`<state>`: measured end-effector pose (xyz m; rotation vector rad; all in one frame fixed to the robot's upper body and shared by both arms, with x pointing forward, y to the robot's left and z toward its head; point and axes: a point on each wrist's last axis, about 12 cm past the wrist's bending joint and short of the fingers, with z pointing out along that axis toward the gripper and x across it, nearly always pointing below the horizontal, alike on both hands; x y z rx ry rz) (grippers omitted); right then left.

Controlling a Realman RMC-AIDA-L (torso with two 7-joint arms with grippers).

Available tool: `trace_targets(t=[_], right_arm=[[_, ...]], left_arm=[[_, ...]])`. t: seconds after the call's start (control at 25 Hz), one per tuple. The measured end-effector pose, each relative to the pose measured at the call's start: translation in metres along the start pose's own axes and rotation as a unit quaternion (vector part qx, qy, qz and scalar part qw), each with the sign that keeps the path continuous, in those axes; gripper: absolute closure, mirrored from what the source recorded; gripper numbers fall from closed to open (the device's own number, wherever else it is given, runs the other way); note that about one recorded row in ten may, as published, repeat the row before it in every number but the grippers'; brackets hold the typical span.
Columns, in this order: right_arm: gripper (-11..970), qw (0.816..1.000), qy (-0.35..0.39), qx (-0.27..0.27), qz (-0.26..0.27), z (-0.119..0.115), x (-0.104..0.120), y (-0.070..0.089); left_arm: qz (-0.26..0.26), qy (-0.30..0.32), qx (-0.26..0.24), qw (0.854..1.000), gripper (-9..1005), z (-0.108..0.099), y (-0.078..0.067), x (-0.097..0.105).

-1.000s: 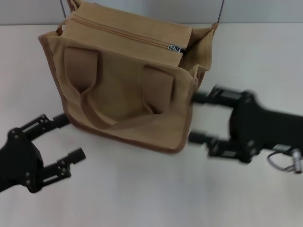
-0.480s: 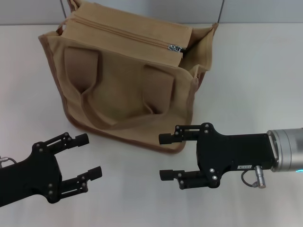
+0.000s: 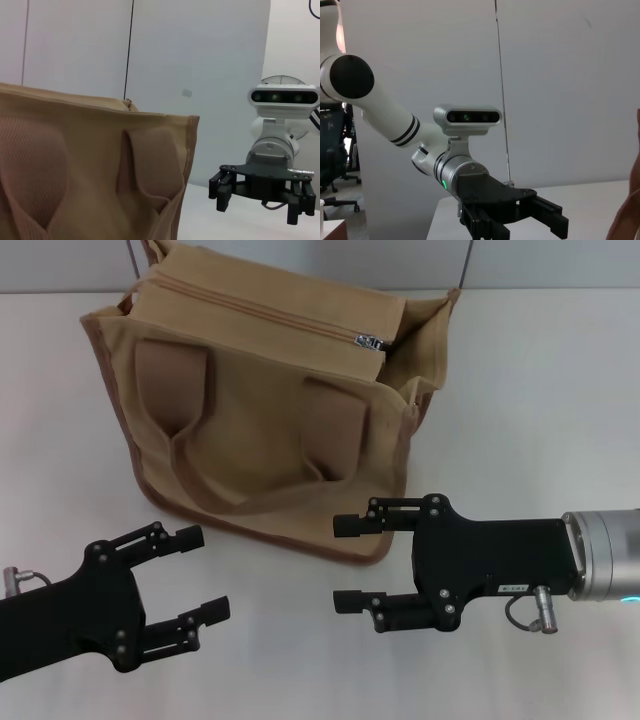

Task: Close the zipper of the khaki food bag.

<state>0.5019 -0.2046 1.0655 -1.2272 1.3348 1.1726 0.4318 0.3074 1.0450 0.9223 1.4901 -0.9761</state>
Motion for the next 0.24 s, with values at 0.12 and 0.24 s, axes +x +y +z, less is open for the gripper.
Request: trace_targets(t=[0.12,0.24], right_arm=[[265,1.0,-0.001,0.002,0.005,0.0006,0.0015,0.0004],[265,1.0,-0.007,0.005,0.004,0.002,0.0024,0.001]], left_arm=[[-0.001,0.0,0.0,1.0,218,0.0003,-0.0004,0.0003],[-0.002,0.0,0.001,1.0,218,0.0003,-0.0007,0.0006]])
